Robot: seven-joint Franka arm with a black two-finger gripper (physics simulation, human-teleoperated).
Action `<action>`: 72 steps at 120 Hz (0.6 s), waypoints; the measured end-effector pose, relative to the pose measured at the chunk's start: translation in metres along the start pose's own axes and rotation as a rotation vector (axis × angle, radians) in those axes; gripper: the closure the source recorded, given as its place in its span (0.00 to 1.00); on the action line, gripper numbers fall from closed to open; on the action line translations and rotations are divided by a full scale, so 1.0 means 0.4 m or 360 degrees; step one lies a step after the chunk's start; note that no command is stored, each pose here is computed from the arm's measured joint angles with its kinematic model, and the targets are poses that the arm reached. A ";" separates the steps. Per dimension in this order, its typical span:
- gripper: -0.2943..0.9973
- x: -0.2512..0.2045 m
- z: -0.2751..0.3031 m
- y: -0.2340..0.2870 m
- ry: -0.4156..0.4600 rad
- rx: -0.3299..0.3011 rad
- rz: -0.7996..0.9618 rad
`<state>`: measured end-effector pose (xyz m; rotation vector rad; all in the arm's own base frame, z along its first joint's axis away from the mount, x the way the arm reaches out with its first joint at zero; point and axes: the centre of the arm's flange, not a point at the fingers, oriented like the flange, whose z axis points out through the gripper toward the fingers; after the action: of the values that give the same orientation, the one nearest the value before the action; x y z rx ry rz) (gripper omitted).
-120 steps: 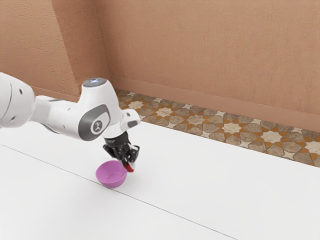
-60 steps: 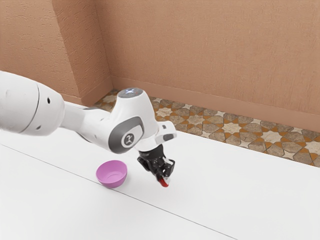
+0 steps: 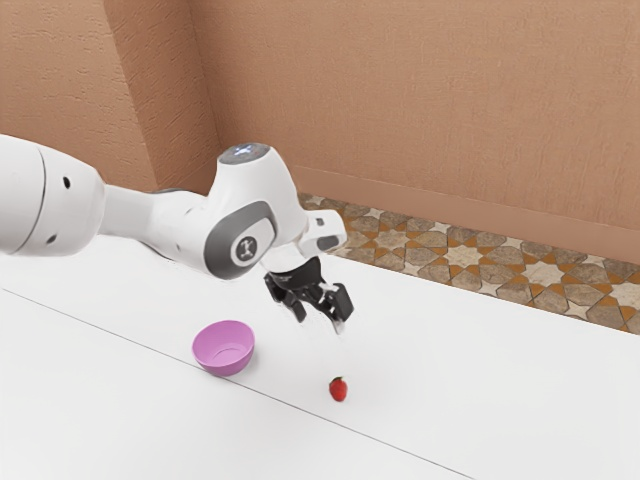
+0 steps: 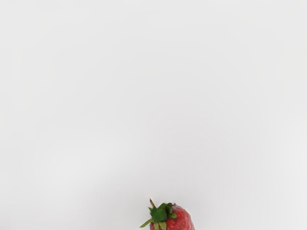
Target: Take strawberry from the bowl
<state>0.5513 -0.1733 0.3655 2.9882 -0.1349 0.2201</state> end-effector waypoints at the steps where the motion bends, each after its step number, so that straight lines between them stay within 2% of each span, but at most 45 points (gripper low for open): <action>1: 0.31 0.002 -0.006 -0.005 0.0005 0.0005 0.0001; 40: 0.25 0.105 -0.290 -0.239 0.0174 0.0151 -0.0095; 57: 0.24 0.185 -0.453 -0.283 0.0267 0.0247 -0.0090; 72: 0.23 0.224 -0.553 -0.287 0.0268 0.0324 -0.0074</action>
<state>0.6203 -0.0346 0.5804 3.1506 -0.0255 0.5073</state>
